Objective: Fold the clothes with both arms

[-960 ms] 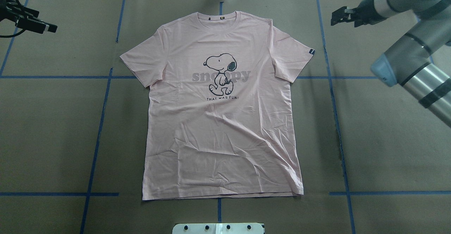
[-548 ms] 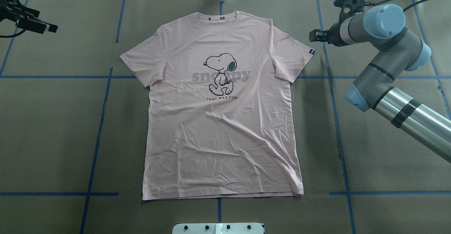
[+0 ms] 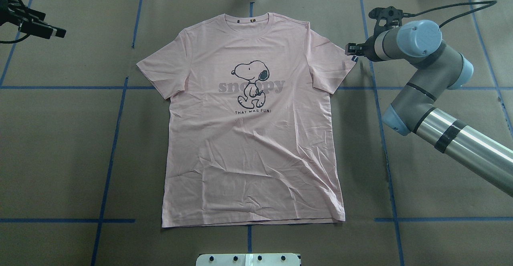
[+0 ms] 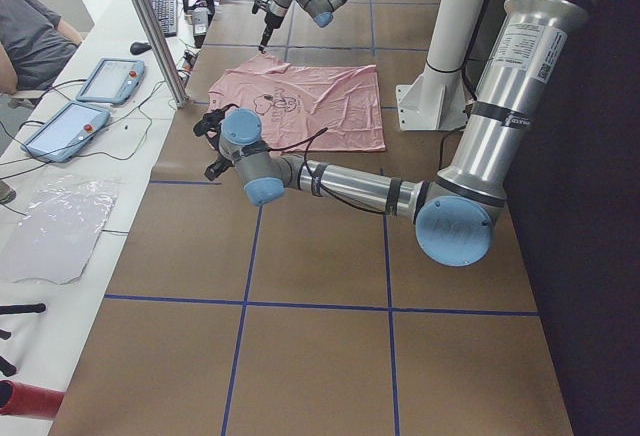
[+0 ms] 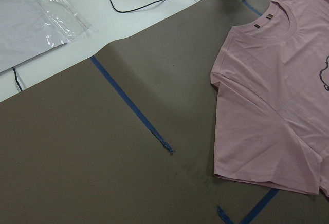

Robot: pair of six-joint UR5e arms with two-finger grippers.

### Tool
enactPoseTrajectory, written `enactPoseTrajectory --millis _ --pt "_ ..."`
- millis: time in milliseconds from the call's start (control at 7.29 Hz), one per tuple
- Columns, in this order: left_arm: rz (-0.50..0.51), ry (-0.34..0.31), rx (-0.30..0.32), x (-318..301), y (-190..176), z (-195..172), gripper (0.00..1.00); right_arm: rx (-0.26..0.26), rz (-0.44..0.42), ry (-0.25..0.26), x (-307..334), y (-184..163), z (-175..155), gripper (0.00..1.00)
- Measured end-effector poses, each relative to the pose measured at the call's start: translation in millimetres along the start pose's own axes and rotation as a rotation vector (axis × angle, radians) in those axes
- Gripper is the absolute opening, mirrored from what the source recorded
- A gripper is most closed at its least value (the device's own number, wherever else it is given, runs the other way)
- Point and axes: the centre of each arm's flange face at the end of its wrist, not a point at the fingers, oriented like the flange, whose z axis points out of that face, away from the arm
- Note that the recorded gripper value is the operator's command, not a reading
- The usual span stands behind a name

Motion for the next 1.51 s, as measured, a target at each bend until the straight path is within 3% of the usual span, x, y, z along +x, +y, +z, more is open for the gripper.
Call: enactPoseTrajectory --millis 411,548,686,1234,1508 --pt "-0.001 0.0 -0.002 0 1 1 1.0 0.005 -0.008 0.025 0 9 11 0.56" --pt "-0.002 0.0 -0.003 -1 2 1 1.0 0.005 -0.01 0.032 1 12 13 0.36" --pt "-0.003 -0.001 -0.003 -1 2 1 1.0 0.003 -0.011 0.036 1 14 16 0.0" --pt "-0.002 -0.001 -0.004 -1 2 1 1.0 0.008 0.0 0.024 -20 5 11 0.0" --pt "-0.002 0.0 -0.004 -1 2 1 1.0 -0.003 0.044 0.054 -71 -18 -16 0.0"
